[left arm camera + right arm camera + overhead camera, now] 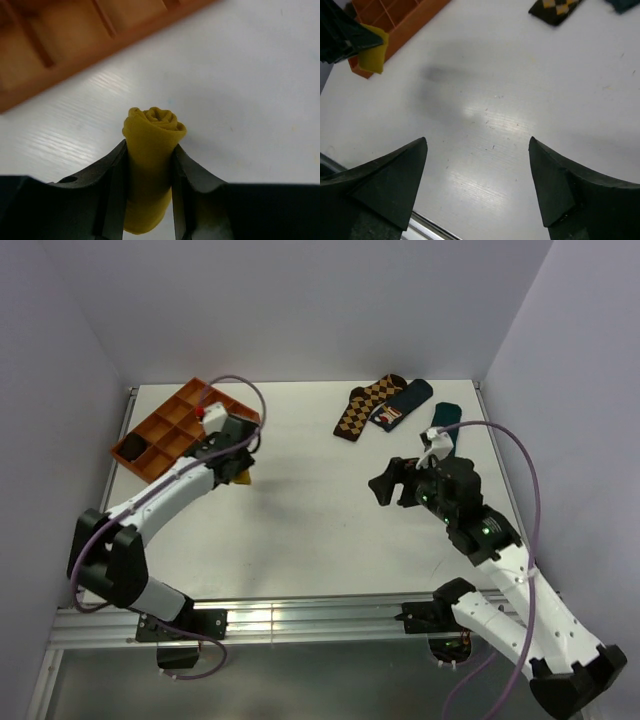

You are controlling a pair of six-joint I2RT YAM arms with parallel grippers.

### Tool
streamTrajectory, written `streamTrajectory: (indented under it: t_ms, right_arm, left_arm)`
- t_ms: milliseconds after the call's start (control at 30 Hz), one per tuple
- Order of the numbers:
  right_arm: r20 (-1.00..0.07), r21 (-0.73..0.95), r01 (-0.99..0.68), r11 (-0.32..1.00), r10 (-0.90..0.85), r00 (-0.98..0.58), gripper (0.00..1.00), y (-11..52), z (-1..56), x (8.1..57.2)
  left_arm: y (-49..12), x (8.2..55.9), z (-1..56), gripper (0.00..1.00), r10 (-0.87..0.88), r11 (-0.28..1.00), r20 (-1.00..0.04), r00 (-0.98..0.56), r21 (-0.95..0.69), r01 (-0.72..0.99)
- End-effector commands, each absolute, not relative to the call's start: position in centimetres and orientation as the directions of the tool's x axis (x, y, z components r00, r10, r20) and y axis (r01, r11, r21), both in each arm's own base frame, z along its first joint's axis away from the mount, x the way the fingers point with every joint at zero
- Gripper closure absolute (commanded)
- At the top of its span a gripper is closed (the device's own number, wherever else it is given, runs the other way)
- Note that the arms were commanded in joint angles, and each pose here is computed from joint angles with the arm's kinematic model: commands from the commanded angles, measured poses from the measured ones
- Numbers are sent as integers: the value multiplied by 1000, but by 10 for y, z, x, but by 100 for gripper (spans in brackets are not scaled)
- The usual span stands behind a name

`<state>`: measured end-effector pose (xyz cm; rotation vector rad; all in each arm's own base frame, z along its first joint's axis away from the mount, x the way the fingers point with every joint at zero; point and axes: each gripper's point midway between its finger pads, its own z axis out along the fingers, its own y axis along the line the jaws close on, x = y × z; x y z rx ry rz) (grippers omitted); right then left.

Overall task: Roll the socks
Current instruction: Pick up the sock at the center of the board, then place the sock in the storage box.

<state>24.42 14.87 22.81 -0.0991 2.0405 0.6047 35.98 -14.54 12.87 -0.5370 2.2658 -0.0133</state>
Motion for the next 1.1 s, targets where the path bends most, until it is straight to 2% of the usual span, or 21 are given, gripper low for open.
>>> streamTrajectory:
  t_ms: [0, 33, 333, 733, 1067]
  right_arm:
    - [-895, 326, -305, 895, 188, -405, 10, 130, 263, 241]
    - [-908, 323, -309, 895, 200, -368, 7, 126, 272, 238]
    - [-931, 308, -300, 903, 221, -290, 5, 114, 274, 232]
    - [-935, 284, -327, 901, 184, -304, 5, 122, 265, 235]
    - [-937, 267, -332, 905, 163, -310, 5, 123, 261, 236]
  left_arm:
    - [-88, 368, 165, 100, -406, 880, -757, -512, -172, -443]
    - [-68, 372, 167, 100, -426, 866, -756, -497, -181, -467]
    - [29, 406, 172, 100, -484, 808, -788, -380, -236, -540]
    - [70, 407, 111, 100, -474, 830, -761, -443, -217, -514]
    - [102, 431, 146, 100, -382, 876, -849, -365, -207, -436]
